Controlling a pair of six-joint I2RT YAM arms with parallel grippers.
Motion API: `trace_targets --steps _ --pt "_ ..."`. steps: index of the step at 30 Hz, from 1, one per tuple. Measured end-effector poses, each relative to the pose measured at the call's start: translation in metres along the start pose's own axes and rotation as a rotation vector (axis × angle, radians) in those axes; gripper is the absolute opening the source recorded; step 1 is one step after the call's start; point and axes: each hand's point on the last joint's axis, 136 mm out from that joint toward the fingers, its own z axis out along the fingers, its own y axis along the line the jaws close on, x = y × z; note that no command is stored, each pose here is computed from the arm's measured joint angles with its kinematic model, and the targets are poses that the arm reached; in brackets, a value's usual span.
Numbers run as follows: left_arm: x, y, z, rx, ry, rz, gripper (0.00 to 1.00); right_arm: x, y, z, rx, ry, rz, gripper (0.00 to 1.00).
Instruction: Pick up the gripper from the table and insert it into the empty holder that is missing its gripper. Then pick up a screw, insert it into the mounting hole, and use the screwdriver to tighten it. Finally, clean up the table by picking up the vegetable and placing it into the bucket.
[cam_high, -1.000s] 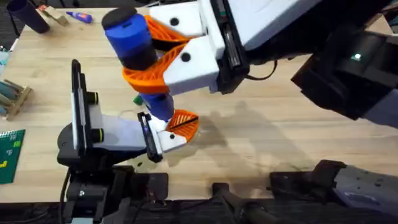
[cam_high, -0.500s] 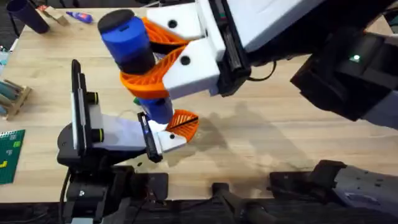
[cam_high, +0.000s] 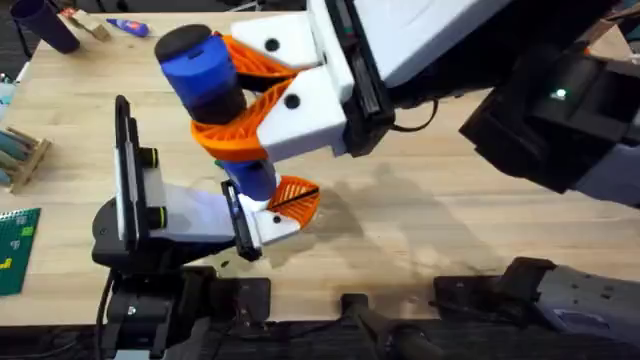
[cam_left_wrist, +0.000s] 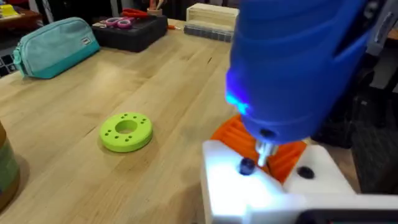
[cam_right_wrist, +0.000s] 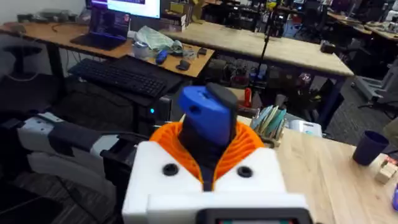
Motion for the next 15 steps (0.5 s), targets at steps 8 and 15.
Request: trace_targets --steps 8,15 --pt "0.0000 0.0000 0.0000 0.000 0.000 0.000 0.009 -0.0009 -0.0002 0.0001 0.000 -0.003 -0.011 0.048" --pt "0.0000 0.0000 0.0000 0.000 0.000 0.000 0.009 -0.0009 -0.0002 0.0001 0.000 -0.003 -0.012 0.049"
